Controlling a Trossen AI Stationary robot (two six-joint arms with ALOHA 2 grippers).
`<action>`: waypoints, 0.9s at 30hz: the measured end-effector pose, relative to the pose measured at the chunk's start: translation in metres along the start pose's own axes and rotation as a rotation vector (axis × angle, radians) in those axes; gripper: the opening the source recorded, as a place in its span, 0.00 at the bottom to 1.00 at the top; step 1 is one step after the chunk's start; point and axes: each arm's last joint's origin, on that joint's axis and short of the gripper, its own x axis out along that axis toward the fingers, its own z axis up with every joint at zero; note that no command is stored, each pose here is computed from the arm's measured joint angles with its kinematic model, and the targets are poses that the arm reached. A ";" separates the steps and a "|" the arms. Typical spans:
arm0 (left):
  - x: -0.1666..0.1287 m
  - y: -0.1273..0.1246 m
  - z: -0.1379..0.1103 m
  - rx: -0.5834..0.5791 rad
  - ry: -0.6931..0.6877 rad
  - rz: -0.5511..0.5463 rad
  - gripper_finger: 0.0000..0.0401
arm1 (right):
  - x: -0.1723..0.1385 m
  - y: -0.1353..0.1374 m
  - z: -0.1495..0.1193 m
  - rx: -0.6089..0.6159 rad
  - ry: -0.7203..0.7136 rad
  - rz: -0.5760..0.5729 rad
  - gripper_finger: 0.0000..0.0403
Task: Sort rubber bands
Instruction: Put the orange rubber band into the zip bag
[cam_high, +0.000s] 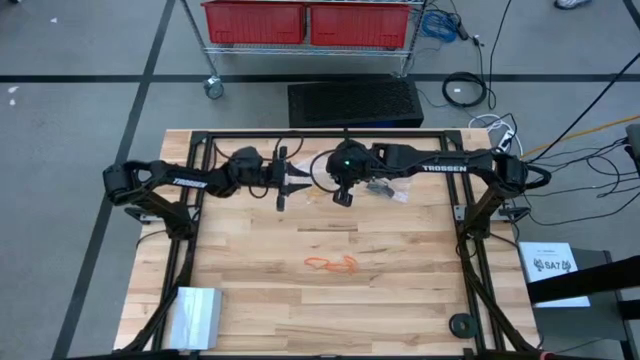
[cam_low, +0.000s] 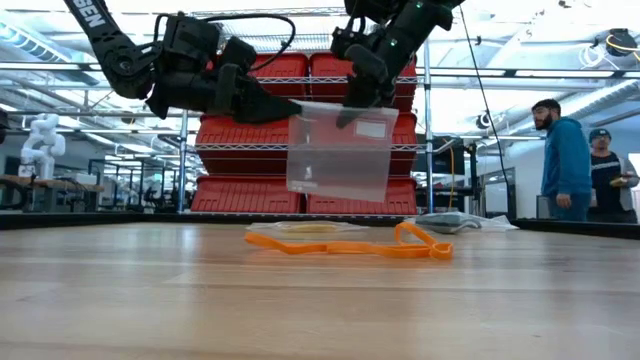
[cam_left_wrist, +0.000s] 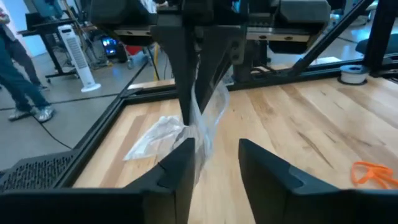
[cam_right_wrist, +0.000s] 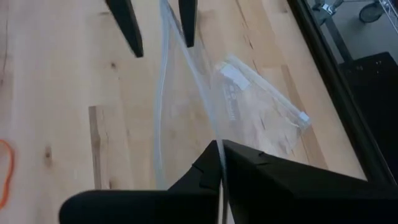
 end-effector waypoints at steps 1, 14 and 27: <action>0.000 -0.001 0.000 0.003 0.000 -0.004 0.33 | 0.000 0.000 0.000 0.000 -0.001 0.000 0.00; 0.002 -0.004 0.001 0.058 -0.001 -0.011 0.02 | 0.000 0.003 -0.001 0.005 0.006 0.026 0.00; 0.002 -0.004 0.000 0.057 0.004 -0.011 0.01 | -0.061 0.002 0.016 -0.022 -0.176 -0.020 0.16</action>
